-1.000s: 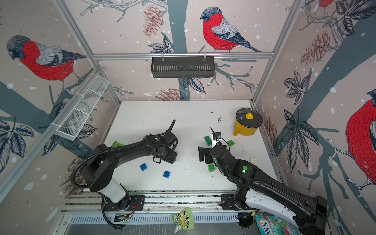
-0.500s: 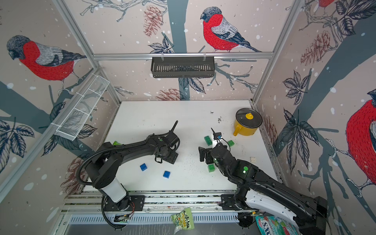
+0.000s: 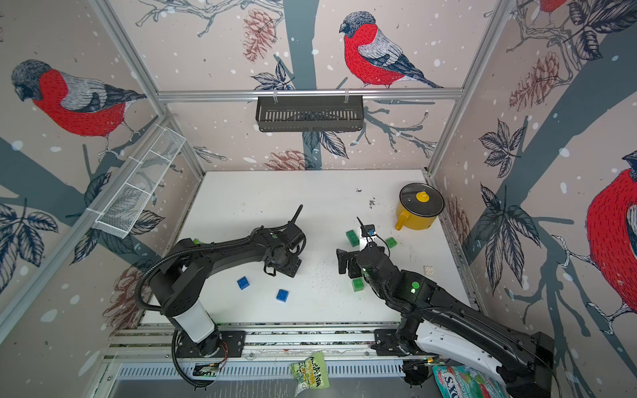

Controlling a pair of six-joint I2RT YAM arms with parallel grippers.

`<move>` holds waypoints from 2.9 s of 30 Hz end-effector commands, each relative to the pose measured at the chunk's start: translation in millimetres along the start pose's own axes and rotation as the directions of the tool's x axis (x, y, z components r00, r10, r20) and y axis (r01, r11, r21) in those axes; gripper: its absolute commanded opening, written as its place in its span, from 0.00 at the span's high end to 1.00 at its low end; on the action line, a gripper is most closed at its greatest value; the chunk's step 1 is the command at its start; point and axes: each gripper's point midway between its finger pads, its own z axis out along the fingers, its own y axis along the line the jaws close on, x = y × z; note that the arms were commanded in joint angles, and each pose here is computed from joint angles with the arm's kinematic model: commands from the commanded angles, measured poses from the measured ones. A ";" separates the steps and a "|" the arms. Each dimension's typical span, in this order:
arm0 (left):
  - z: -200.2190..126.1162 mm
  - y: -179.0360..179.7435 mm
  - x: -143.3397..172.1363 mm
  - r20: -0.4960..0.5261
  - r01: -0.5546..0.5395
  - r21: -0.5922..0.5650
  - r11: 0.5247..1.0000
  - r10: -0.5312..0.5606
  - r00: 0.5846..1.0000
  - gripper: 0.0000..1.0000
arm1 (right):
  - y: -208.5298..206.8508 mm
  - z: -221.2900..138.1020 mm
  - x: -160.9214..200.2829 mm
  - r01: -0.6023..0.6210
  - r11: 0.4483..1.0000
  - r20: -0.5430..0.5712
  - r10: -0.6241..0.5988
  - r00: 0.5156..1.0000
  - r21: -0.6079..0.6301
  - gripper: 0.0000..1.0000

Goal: Assemble the letter h with lego
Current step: Pick up the lego brick from the center of the board.

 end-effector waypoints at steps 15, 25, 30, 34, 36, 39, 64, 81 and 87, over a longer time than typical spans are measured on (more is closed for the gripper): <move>-5.0 6.9 9.8 -0.004 0.075 -0.021 0.997 -0.075 0.997 0.33 | -1.4 2.5 -0.3 0.013 1.000 0.004 -0.013 1.000 0.015 0.01; 6.7 4.3 20.4 -0.026 0.113 0.002 0.994 -0.113 0.993 0.11 | -0.8 3.9 0.5 0.018 1.000 -0.001 -0.018 1.000 0.016 0.00; 7.3 5.7 20.5 -0.024 0.119 -0.006 0.993 -0.119 0.993 0.04 | -0.9 3.7 0.9 0.017 1.000 -0.003 -0.017 1.000 0.016 0.00; 7.8 6.3 22.6 -0.037 0.124 -0.012 0.992 -0.124 0.992 0.06 | -1.2 3.4 0.6 0.015 1.000 0.000 -0.015 1.000 0.016 0.01; 7.3 6.4 24.7 -0.039 0.131 -0.010 0.991 -0.132 0.991 0.09 | -1.6 3.5 0.8 0.016 1.000 -0.001 -0.016 1.000 0.018 0.01; 7.6 8.2 28.0 -0.042 0.134 -0.018 0.991 -0.135 0.990 0.13 | -1.7 3.5 0.9 0.015 1.000 0.000 -0.015 1.000 0.017 0.01; -14.2 18.8 17.3 0.018 0.153 -0.064 0.986 -0.152 0.988 0.41 | -3.9 3.5 0.3 0.013 0.999 0.002 -0.013 1.000 0.030 0.01; -62.1 49.0 -11.7 0.106 0.223 -0.064 0.973 -0.215 0.971 0.48 | -1.6 4.8 -1.2 0.016 1.000 -0.003 -0.016 1.000 0.019 0.00; -72.4 74.7 -25.6 0.124 0.278 -0.045 0.960 -0.271 0.955 0.46 | -0.3 6.4 -1.5 0.019 1.000 -0.008 -0.019 1.000 0.014 0.01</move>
